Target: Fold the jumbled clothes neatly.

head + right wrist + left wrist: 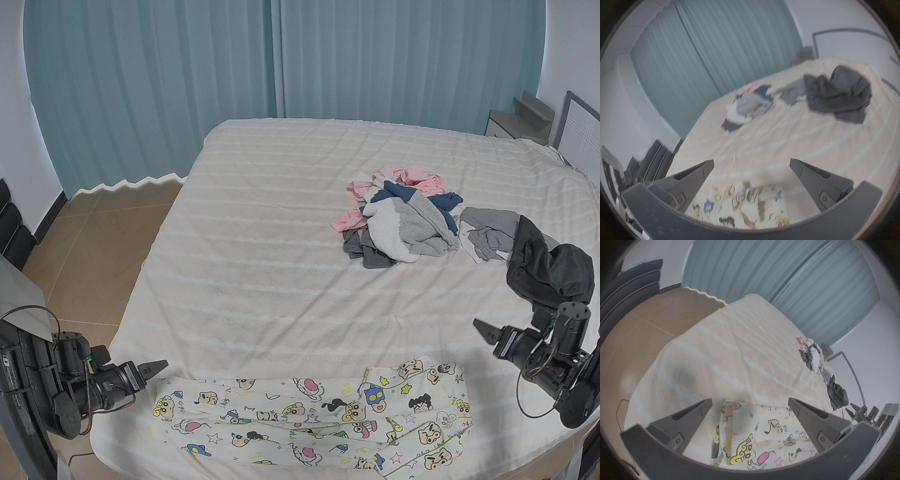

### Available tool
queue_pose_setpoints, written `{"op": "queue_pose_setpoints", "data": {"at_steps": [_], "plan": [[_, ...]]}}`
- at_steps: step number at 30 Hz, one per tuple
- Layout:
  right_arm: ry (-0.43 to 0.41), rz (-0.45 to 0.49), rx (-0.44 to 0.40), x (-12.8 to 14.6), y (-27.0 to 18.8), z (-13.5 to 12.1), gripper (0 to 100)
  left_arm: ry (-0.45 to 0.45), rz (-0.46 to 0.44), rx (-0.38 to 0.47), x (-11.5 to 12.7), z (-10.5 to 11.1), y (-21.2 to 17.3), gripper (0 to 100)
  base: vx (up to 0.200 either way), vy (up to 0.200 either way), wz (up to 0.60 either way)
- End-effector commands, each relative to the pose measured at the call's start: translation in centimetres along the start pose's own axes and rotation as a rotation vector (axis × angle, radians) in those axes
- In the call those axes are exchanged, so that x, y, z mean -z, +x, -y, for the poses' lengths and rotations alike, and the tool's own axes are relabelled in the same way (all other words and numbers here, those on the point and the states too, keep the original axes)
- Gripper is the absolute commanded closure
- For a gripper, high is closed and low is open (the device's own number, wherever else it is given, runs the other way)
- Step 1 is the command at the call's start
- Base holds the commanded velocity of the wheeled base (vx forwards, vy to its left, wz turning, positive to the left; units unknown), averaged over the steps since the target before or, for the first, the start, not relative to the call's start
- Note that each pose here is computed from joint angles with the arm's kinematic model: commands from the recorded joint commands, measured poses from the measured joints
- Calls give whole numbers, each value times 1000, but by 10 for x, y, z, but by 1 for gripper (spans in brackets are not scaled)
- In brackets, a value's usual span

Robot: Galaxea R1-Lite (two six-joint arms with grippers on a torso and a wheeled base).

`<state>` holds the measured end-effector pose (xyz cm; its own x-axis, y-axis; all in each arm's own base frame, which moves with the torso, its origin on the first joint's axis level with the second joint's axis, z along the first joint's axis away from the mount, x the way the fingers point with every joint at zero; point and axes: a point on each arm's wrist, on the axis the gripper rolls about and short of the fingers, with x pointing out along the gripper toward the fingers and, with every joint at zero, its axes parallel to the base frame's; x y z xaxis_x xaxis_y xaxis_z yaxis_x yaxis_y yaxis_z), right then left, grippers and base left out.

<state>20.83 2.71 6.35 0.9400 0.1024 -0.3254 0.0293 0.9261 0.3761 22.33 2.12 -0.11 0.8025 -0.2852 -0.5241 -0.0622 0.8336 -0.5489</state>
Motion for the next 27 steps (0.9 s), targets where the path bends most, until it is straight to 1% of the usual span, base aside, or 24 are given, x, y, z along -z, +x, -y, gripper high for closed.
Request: {"op": "queue_pose_setpoints", "data": {"at_steps": [1, 2, 4, 8, 10, 12, 13, 14, 15, 16, 17, 18, 19, 20, 21, 22, 23, 26, 27], "plan": [[81, 366, 65, -45, -53, -12, 0, 2, 140, 21, -24, 5, -13, 0, 0, 0, 0], [87, 405, 67, -49, -61, -13, 0, 5, 152, 23, -25, 7, -15, 0, 0, 0, 0], [86, 414, 71, -51, -69, -14, 0, 7, 166, 28, -27, 9, -17, 0, 0, 0, 0], [80, 408, 53, -51, -87, -15, 0, 2, 195, 49, -32, 14, -22, 0, 0, 0, 0], [62, 357, 12, -46, -99, -17, 0, 24, 188, 46, -31, 14, -22, 0, 0, 0, 0], [19, 339, -32, -43, -109, -20, 0, 93, 174, 36, -28, 13, -23, 0, 0, 0, 0], [-23, 345, -69, -45, -115, -23, 0, 143, 171, 32, -27, 12, -23, 0, 0, 0, 0], [-23, 345, -69, -45, -115, -23, 0, 143, 171, 32, -27, 12, -23, 0, 0, 0, 0], [-110, 356, -168, -53, -122, -33, 0, 197, 172, 30, -27, 13, -22, 0, 0, 0, 0], [-164, 375, -207, -57, -128, -35, 0, 208, 180, 40, -29, 15, -21, 0, 0, 0, 0], [-183, 398, -233, -60, -133, -36, 0, 213, 183, 48, -30, 16, -19, 0, 0, 0, 0], [-187, 402, -237, -60, -134, -36, 0, 214, 182, 50, -30, 17, -19, 0, 0, 0, 0], [-201, 442, -274, -66, -143, -38, 0, 222, 181, 61, -31, 19, -16, 0, 0, 0, 0], [-214, 445, -318, -69, -150, -41, 0, 221, 154, 66, -28, 20, -10, 0, 0, 0, 0], [-224, 434, -324, -71, -154, -40, 0, 213, 114, 62, -23, 19, -5, 0, 0, 0, 0], [-224, 434, -324, -71, -154, -40, 0, 213, 114, 62, -23, 19, -5, 0, 0, 0, 0], [-229, 402, -342, -72, -160, -41, 0, 201, 44, 45, -17, 16, 1, 0, 0, 0, 0], [-240, 273, -358, -60, -160, -36, 0, 186, -14, 36, -14, 15, 9, 0, 0, 0, 0], [-240, 273, -358, -60, -160, -36, 0, 186, -14, 36, -14, 15, 9, 0, 0, 0, 0]]}}
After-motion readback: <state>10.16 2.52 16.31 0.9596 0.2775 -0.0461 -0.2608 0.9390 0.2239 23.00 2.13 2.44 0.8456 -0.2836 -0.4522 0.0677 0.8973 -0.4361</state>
